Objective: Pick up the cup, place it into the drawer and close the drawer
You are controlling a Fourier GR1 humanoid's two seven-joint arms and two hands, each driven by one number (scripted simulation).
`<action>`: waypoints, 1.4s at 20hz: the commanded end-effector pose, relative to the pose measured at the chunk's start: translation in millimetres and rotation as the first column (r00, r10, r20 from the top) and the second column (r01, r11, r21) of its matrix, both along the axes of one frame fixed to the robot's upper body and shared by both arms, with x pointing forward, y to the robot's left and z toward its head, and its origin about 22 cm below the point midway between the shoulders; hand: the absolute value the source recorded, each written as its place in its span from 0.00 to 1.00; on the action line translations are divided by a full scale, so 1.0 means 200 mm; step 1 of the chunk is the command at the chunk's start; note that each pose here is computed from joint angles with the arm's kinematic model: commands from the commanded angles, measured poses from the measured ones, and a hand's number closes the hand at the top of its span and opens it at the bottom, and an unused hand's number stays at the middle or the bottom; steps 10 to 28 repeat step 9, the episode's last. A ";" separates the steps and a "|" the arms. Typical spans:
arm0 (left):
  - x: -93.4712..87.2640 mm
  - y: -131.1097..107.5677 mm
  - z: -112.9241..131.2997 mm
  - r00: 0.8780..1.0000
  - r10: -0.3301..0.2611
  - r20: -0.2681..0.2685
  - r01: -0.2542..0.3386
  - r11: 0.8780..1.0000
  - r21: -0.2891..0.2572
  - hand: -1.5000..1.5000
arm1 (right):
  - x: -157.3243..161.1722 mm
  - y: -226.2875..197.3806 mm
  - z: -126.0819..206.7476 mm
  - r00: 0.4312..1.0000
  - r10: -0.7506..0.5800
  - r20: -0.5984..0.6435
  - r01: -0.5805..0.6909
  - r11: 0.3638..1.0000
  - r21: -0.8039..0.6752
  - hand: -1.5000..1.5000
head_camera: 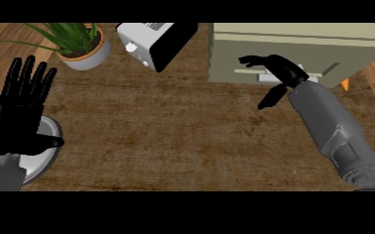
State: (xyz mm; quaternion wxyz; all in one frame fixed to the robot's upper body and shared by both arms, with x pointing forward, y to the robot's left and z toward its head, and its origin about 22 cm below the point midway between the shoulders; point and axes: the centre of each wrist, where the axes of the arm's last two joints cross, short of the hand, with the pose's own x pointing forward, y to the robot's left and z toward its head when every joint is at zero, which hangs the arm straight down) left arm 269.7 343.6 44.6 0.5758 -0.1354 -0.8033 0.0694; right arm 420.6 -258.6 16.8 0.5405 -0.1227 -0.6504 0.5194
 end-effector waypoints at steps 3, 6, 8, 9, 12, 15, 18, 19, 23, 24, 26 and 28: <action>0.03 -0.06 -0.02 1.000 -0.010 0.003 0.010 1.000 0.013 0.00 | 0.06 -0.11 0.12 0.993 -0.120 0.006 0.120 0.992 -0.034 0.00; 0.00 -0.06 -0.07 1.000 0.000 0.015 -0.001 1.000 0.015 0.00 | 0.06 -0.20 0.16 0.992 -0.127 0.016 0.127 0.991 -0.027 0.00; 0.04 -0.03 0.00 1.000 -0.013 0.019 0.013 1.000 0.015 0.00 | 0.09 -0.20 0.22 0.992 -0.130 0.009 0.130 0.991 -0.027 0.00; 0.05 -0.10 0.02 1.000 -0.001 0.023 0.000 1.000 0.019 0.00 | 0.05 -0.15 0.11 0.992 -0.128 0.010 0.128 0.991 -0.034 0.00; 0.05 -0.10 0.02 1.000 -0.001 0.023 0.000 1.000 0.019 0.00 | 0.05 -0.15 0.11 0.992 -0.128 0.010 0.128 0.991 -0.034 0.00; 0.05 -0.10 0.02 1.000 -0.001 0.023 0.000 1.000 0.019 0.00 | 0.05 -0.15 0.11 0.992 -0.128 0.010 0.128 0.991 -0.034 0.00; 0.05 -0.10 0.02 1.000 -0.001 0.023 0.000 1.000 0.019 0.00 | 0.05 -0.15 0.11 0.992 -0.128 0.010 0.128 0.991 -0.034 0.00; 0.05 -0.10 0.02 1.000 -0.001 0.023 0.000 1.000 0.019 0.00 | 0.05 -0.15 0.11 0.992 -0.128 0.010 0.128 0.991 -0.034 0.00; 0.05 -0.10 0.02 1.000 -0.001 0.023 0.000 1.000 0.019 0.00 | 0.05 -0.15 0.11 0.992 -0.128 0.010 0.128 0.991 -0.034 0.00; 0.05 -0.10 0.02 1.000 -0.001 0.023 0.000 1.000 0.019 0.00 | 0.05 -0.15 0.11 0.992 -0.128 0.010 0.128 0.991 -0.034 0.00; 0.05 -0.10 0.02 1.000 -0.001 0.023 0.000 1.000 0.019 0.00 | 0.05 -0.15 0.11 0.992 -0.128 0.010 0.128 0.991 -0.034 0.00; 0.05 -0.10 0.02 1.000 -0.001 0.023 0.000 1.000 0.019 0.00 | 0.05 -0.15 0.11 0.992 -0.128 0.010 0.128 0.991 -0.034 0.00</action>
